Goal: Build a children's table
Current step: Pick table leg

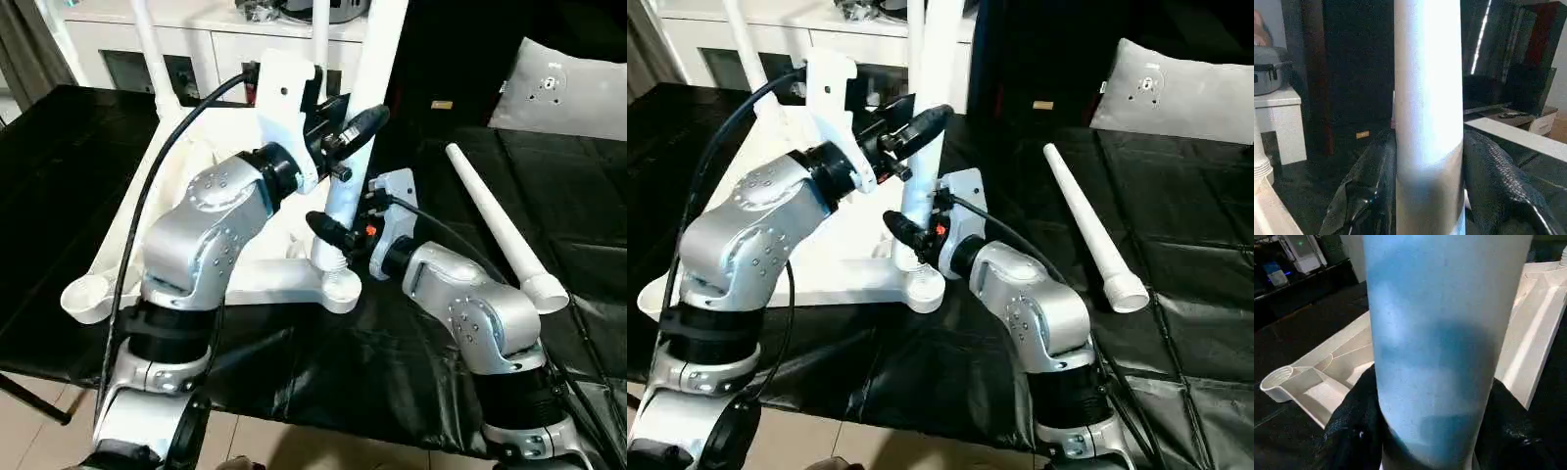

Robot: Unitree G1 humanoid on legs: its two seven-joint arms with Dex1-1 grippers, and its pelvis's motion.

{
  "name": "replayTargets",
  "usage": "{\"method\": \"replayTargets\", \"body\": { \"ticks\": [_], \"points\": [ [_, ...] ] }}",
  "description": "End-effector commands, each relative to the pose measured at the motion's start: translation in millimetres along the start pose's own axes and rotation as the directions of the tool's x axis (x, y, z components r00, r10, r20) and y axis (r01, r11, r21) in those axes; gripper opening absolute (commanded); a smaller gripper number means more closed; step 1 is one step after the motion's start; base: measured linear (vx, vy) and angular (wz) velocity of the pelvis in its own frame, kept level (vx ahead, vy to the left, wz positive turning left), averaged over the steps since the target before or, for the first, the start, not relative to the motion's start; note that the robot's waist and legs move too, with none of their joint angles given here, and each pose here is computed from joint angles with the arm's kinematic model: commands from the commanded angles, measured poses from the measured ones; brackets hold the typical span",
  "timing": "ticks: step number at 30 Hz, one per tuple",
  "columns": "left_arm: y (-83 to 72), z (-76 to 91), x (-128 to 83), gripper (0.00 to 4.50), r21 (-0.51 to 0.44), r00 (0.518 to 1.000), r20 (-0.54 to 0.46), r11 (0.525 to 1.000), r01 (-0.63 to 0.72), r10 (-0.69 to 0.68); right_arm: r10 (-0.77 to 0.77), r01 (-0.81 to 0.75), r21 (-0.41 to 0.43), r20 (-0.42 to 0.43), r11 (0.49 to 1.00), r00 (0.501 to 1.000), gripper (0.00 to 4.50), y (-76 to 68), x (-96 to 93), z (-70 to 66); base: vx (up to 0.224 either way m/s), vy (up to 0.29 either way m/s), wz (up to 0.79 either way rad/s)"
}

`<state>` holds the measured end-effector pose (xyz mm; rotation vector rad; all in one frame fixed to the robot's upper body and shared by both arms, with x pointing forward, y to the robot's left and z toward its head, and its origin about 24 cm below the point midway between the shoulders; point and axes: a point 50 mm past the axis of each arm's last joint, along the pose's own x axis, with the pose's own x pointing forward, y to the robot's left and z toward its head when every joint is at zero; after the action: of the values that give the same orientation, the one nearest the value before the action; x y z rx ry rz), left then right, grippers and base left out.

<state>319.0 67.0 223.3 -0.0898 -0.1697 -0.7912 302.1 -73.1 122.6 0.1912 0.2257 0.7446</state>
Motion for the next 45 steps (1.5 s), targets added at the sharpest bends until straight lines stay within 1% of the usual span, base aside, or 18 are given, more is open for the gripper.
{"method": "replayTargets", "body": {
  "ticks": [1, 2, 3, 4, 5, 10, 14, 17, 19, 23, 24, 26, 29, 31, 34, 37, 40, 45],
  "points": [
    [4.0, -0.4, -4.4, 1.74, 0.005, 0.999, -0.014, 1.000, -0.030, 0.030, -0.014, 0.014, -0.006, 0.002, 1.000, 1.000, 1.93, -0.1, -3.1, -1.1, 0.000, 0.000, 0.00],
    [4.4, -0.9, -5.1, 1.74, 0.000, 0.999, -0.017, 1.000, -0.031, 0.031, -0.016, 0.016, -0.004, 0.002, 1.000, 1.000, 1.93, 0.2, -3.1, -1.4, 0.000, 0.000, 0.00],
    [3.6, -1.8, -6.6, 2.09, -0.006, 1.000, -0.025, 1.000, -0.015, 0.015, -0.016, 0.016, -0.003, 0.002, 1.000, 1.000, 1.93, 0.7, -3.3, -1.9, 0.000, 0.000, 0.00],
    [2.9, -1.7, -7.5, 2.09, -0.006, 1.000, -0.027, 1.000, -0.009, 0.008, -0.017, 0.017, -0.003, 0.002, 1.000, 1.000, 1.93, 1.0, -3.7, -2.2, 0.000, 0.000, 0.00],
    [3.1, -1.8, -8.1, 2.46, -0.013, 1.000, -0.028, 1.000, -0.012, 0.011, -0.018, 0.018, -0.003, 0.002, 1.000, 1.000, 1.93, 1.0, -3.8, -2.2, 0.000, 0.000, 0.00],
    [2.2, -0.2, -10.8, 2.50, -0.021, 1.000, -0.019, 1.000, 0.006, -0.006, -0.023, 0.022, -0.009, -0.003, 1.000, 1.000, 1.93, 1.1, -4.8, -3.3, 0.000, 0.000, 0.00],
    [1.1, 1.8, -14.9, 2.95, -0.025, 0.999, -0.001, 0.999, 0.033, -0.033, -0.026, 0.025, -0.012, -0.005, 1.000, 1.000, 1.93, 2.0, -5.4, -4.3, 0.000, 0.000, 0.00],
    [-0.2, 4.1, -17.1, 3.03, -0.045, 0.999, 0.019, 0.998, 0.051, -0.050, -0.026, 0.026, -0.010, -0.006, 1.000, 1.000, 1.93, 3.3, -6.0, -5.1, 0.000, 0.000, 0.00],
    [-1.2, 5.6, -19.0, 3.31, -0.059, 0.997, 0.032, 0.996, 0.065, -0.063, -0.026, 0.026, -0.010, -0.008, 1.000, 1.000, 1.93, 4.3, -6.5, -6.3, 0.000, 0.000, 0.00],
    [-0.9, 7.7, -21.5, 3.43, -0.082, 0.996, 0.061, 0.994, 0.070, -0.065, -0.023, 0.022, -0.009, -0.004, 1.000, 1.000, 1.93, 5.7, -6.3, -6.2, 0.000, 0.000, 0.00],
    [0.6, 9.6, -22.2, 3.72, -0.100, 0.995, 0.081, 0.993, 0.063, -0.055, -0.022, 0.022, -0.008, 0.002, 1.000, 1.000, 1.93, 5.8, -6.3, -5.2, 0.000, 0.000, 0.00],
    [2.1, 10.9, -22.8, 3.80, -0.119, 0.994, 0.096, 0.991, 0.060, -0.049, -0.023, 0.023, -0.006, 0.007, 1.000, 1.000, 1.93, 5.7, -6.2, -4.4, 0.000, 0.000, 0.00],
    [8.6, 13.0, -25.0, 3.77, -0.146, 0.993, 0.113, 0.988, 0.049, -0.033, -0.021, 0.021, 0.001, 0.031, 1.000, 0.999, 1.93, 2.2, -8.5, 0.1, 0.000, 0.000, 0.00],
    [12.8, 14.0, -26.0, 4.16, -0.160, 0.993, 0.118, 0.986, 0.042, -0.023, -0.017, 0.017, 0.008, 0.042, 1.000, 0.999, 1.93, -1.6, -11.7, 3.6, 0.000, 0.000, 0.00],
    [18.4, 14.5, -26.8, 4.18, -0.171, 0.993, 0.119, 0.985, 0.037, -0.017, -0.011, 0.010, 0.019, 0.051, 1.000, 0.999, 1.93, -9.4, -17.9, 9.1, 0.000, 0.000, 0.00],
    [21.7, 12.4, -27.5, 4.50, -0.185, 0.994, 0.104, 0.982, 0.034, -0.015, 0.006, -0.008, 0.029, 0.065, 1.000, 0.998, 1.93, -13.3, -22.1, 13.8, 0.000, 0.000, 0.00],
    [26.3, 9.8, -27.2, 4.50, -0.221, 0.997, 0.077, 0.975, 0.031, -0.014, 0.086, -0.089, 0.032, 0.089, 0.996, 0.992, 1.93, -15.6, -30.7, 21.6, 0.000, 0.000, 0.00],
    [28.7, 14.4, -22.4, 4.50, -0.318, 0.994, 0.097, 0.945, 0.079, -0.050, 0.230, -0.234, 0.031, 0.101, 0.972, 0.968, 1.93, -13.5, -40.3, 28.4, 0.000, 0.000, 0.00]
  ]
}}
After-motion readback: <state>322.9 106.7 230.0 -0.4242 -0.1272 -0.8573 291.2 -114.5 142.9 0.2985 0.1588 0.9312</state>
